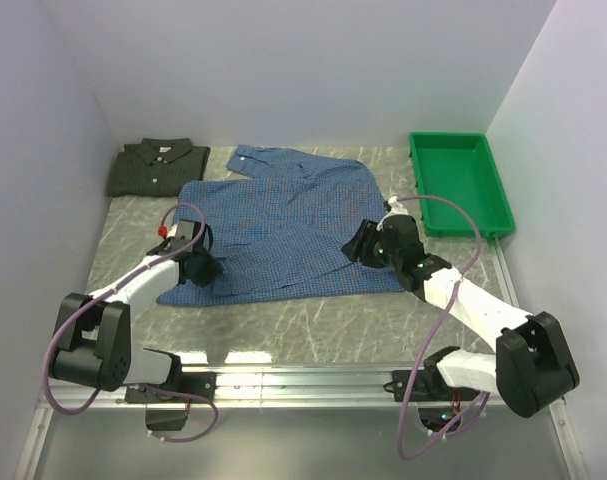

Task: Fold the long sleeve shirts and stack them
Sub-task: Fold the shirt

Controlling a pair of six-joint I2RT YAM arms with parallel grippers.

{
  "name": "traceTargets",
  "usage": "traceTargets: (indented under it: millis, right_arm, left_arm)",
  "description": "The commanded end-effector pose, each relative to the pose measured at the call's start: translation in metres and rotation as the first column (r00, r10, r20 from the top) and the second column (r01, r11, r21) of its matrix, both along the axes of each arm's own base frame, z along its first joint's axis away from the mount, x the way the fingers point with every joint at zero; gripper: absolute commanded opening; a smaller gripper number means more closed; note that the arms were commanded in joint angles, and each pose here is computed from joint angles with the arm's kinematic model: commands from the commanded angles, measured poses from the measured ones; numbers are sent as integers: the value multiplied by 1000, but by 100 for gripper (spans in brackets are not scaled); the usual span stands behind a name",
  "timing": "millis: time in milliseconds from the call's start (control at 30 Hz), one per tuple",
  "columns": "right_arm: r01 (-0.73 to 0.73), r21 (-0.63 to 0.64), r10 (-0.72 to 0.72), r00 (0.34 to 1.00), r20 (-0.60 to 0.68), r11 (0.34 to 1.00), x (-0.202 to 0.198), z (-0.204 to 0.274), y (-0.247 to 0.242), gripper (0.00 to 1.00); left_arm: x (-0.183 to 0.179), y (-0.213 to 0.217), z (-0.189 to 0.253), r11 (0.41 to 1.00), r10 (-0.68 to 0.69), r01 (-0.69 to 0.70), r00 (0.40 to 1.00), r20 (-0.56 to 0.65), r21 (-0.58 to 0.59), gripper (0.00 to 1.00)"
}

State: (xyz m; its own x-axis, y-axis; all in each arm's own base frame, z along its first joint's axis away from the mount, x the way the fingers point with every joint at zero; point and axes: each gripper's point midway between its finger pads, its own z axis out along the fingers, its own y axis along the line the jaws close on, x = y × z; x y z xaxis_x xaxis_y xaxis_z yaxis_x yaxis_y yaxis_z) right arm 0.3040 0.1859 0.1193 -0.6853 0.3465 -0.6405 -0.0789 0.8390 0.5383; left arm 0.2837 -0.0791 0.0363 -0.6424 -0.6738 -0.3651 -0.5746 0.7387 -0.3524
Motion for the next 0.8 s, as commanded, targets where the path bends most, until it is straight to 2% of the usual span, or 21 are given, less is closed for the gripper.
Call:
traceTargets:
  millis: [0,67,100,200,400,533,633,767]
  right_arm:
    - [38,-2,-38,998,50,999,4,8,-9,56]
    - [72,3,-72,997,36,997,5,3,-15,56]
    - [79,13,-79,996,27,997,5,2,-16,56]
    - [114,48,-114,994,3,992,4,-3,-19,56]
    - [185,83,-182,982,-49,979,-2,-17,-28,57]
    - [191,109,-182,980,-86,976,-8,-27,-27,57]
    - [185,117,-173,980,-103,976,-13,-33,-26,57]
    - [161,123,-149,984,-99,979,-15,-32,-23,57]
  left_arm:
    - [17,-1,18,1000,0,-2,998,59,30,25]
    - [20,1,22,998,-8,4,998,68,56,17]
    - [24,1,27,997,-19,14,997,78,71,9]
    - [33,6,40,992,-43,31,994,103,119,1]
    - [48,20,64,974,-59,29,990,129,226,1]
    - [55,23,71,966,-75,35,986,150,258,1]
    - [54,26,65,961,-74,33,987,142,276,2]
    - [49,32,43,954,-30,9,997,65,301,5]
